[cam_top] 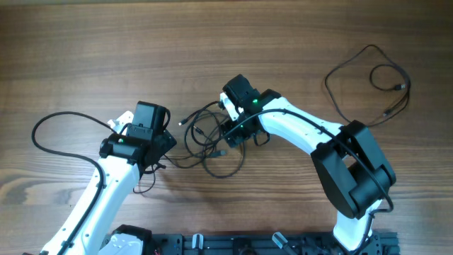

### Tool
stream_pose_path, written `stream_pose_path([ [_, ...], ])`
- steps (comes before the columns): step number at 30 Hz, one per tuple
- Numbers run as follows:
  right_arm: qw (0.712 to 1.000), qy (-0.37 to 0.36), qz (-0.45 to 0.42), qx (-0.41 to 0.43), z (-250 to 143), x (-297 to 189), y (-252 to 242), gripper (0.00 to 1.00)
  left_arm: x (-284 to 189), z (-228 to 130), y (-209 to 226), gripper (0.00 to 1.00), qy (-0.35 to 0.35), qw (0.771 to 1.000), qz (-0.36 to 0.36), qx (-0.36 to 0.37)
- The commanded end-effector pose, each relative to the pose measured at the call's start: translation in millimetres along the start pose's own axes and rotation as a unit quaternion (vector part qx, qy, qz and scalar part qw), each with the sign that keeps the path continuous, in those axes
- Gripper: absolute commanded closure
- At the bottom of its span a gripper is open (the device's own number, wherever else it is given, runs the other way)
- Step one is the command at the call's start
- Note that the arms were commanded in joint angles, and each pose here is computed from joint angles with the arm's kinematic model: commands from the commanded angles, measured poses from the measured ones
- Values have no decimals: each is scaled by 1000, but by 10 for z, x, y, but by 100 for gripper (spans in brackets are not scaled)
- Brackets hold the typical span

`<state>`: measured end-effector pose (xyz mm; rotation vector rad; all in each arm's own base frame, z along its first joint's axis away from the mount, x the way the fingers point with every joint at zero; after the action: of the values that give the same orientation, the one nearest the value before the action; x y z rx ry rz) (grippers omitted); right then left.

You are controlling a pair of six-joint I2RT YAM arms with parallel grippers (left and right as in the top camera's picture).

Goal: Untangle cables

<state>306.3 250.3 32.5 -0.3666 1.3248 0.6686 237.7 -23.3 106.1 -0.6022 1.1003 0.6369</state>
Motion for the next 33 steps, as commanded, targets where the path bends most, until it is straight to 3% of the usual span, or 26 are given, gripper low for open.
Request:
stream_pose_path([
  [1, 999, -1, -42, 19, -1, 65, -126, 37, 5, 28, 8, 13, -4, 1000, 5, -11],
  [3, 999, -2, -42, 18, 6, 68, -126, 50, 5, 22, 5, 13, -2, 1000, 3, -11],
  [5, 999, -2, -43, 18, 5, 68, -131, 74, 5, 22, 5, 12, -2, 1000, 3, -11],
  [8, 999, -1, -45, 19, 0, 67, -137, 82, 6, 20, 8, 11, -2, 1000, 4, -11],
  [18, 998, 4, -51, 23, -23, 53, -152, 96, 22, -14, 4, 10, 9, 1000, 3, -10],
  [26, 997, 12, -61, 38, 7, -166, -181, 96, 94, -96, 20, 5, 25, 1000, 0, -9],
  [29, 995, -29, -67, 74, 70, -600, -337, 96, 88, -164, -42, 4, 50, 999, -19, -10],
  [31, 983, -123, -86, 101, 141, -1432, -613, 96, 85, -182, -71, 2, 58, 998, -28, -10],
  [33, 953, -245, -110, 139, 99, -2357, -855, 96, 75, -229, -120, 2, 76, 996, -43, -11],
])
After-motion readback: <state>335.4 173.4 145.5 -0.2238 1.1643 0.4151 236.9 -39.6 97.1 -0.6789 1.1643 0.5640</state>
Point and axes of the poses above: each gripper's point midway between its finger pads, its own x axis out along the fingers, its own y axis along the line the jaws close on, z = x × y, the point moved 3 cm from there along -x, back along the fingers, and after that the axes turned 7 degrees about -x, right-handed, at the moved point
